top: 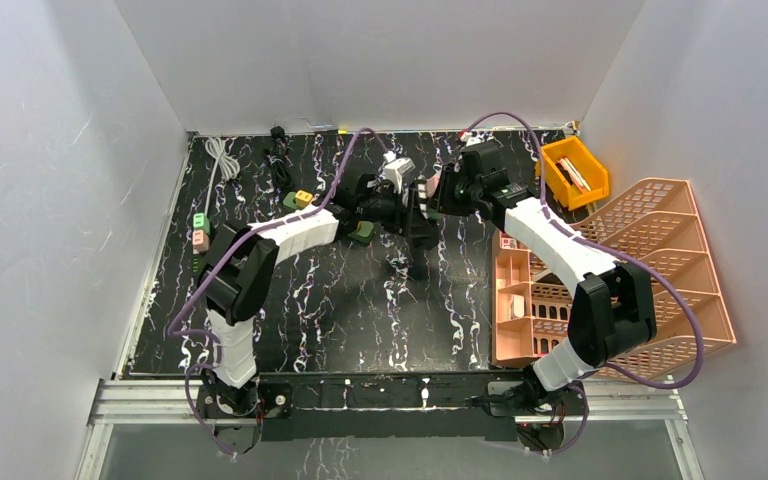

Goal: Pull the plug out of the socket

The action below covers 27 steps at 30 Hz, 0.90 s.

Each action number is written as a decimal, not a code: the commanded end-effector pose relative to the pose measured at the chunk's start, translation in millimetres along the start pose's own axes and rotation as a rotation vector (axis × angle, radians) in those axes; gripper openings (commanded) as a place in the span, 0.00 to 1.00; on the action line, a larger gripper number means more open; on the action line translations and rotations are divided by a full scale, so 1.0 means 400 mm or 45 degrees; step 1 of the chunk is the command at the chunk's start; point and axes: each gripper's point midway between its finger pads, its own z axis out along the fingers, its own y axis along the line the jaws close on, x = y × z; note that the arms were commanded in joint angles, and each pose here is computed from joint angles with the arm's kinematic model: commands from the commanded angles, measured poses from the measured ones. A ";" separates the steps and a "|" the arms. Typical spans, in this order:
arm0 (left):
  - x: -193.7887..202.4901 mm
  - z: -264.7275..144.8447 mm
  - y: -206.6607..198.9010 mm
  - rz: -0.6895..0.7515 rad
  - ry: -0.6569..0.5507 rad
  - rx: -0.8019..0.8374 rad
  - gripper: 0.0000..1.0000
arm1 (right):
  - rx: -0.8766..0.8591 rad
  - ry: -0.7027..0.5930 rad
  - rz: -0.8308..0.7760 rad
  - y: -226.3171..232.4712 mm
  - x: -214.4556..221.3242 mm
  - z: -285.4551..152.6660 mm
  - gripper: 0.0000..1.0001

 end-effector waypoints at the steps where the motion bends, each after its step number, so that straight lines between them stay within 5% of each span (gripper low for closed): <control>1: -0.048 0.011 -0.063 0.079 -0.063 0.151 0.26 | -0.224 -0.314 -0.020 0.137 -0.190 -0.109 0.00; 2: -0.055 0.015 -0.072 0.092 -0.052 0.179 0.03 | -0.230 -0.311 -0.019 0.139 -0.188 -0.110 0.00; 3: -0.063 0.020 -0.082 0.119 -0.036 0.212 0.00 | -0.238 -0.313 -0.018 0.142 -0.189 -0.113 0.00; 14: 0.000 -0.047 -0.150 0.428 0.429 0.511 0.00 | -0.268 -0.314 -0.015 0.149 -0.175 -0.140 0.00; 18: -0.023 -0.047 -0.116 0.392 0.440 0.454 0.00 | -0.291 -0.302 -0.046 0.143 -0.142 -0.151 0.00; 23: -0.113 -0.018 -0.049 0.373 0.273 0.216 0.00 | -0.549 -0.376 -0.220 0.182 -0.054 -0.233 0.00; 27: -0.056 -0.045 -0.076 0.424 0.413 0.441 0.00 | -0.709 -0.254 -0.345 0.196 0.069 -0.257 0.00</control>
